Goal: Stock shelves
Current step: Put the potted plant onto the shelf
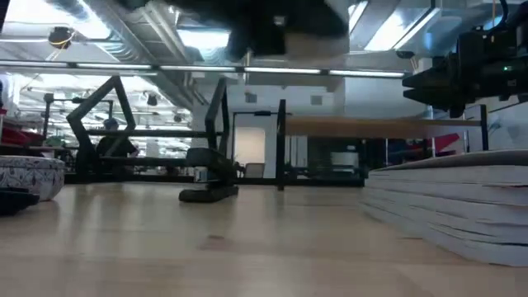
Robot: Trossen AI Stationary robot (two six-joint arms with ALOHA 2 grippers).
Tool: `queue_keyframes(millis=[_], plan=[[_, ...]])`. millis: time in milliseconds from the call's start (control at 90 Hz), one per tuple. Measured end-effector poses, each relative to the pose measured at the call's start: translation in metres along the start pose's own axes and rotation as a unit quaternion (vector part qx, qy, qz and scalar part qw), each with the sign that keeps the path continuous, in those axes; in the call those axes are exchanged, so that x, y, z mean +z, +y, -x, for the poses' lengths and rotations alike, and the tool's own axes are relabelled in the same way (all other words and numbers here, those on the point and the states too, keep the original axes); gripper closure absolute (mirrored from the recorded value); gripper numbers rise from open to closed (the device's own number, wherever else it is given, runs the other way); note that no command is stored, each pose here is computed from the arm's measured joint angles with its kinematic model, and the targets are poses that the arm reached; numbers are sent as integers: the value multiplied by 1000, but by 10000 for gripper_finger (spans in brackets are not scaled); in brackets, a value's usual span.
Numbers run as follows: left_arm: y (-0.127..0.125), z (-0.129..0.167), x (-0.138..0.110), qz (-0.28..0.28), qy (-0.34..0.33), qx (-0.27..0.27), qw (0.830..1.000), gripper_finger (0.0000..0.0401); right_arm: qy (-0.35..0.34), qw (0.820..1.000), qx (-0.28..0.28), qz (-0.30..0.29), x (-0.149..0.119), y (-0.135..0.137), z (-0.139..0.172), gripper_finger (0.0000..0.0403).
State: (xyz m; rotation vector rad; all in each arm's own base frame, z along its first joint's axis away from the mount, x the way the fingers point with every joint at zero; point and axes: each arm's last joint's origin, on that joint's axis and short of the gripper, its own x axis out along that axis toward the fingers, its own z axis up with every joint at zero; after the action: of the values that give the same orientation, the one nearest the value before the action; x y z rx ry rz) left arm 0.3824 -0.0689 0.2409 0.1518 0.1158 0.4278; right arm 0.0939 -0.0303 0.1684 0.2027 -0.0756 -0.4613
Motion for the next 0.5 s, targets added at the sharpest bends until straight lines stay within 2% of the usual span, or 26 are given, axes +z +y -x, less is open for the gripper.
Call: queue_keyframes(millis=[200,333,500], plan=[[89,-69,42,-15,-10,27,999,67,0,1000,0,0,0,0,0,217],[145,-101,47,-12,3,71,997,67,0,1000,0,0,0,0,0,217],[191,-133,37,54,-13,43,998,67,0,1000,0,0,0,0,0,217]])
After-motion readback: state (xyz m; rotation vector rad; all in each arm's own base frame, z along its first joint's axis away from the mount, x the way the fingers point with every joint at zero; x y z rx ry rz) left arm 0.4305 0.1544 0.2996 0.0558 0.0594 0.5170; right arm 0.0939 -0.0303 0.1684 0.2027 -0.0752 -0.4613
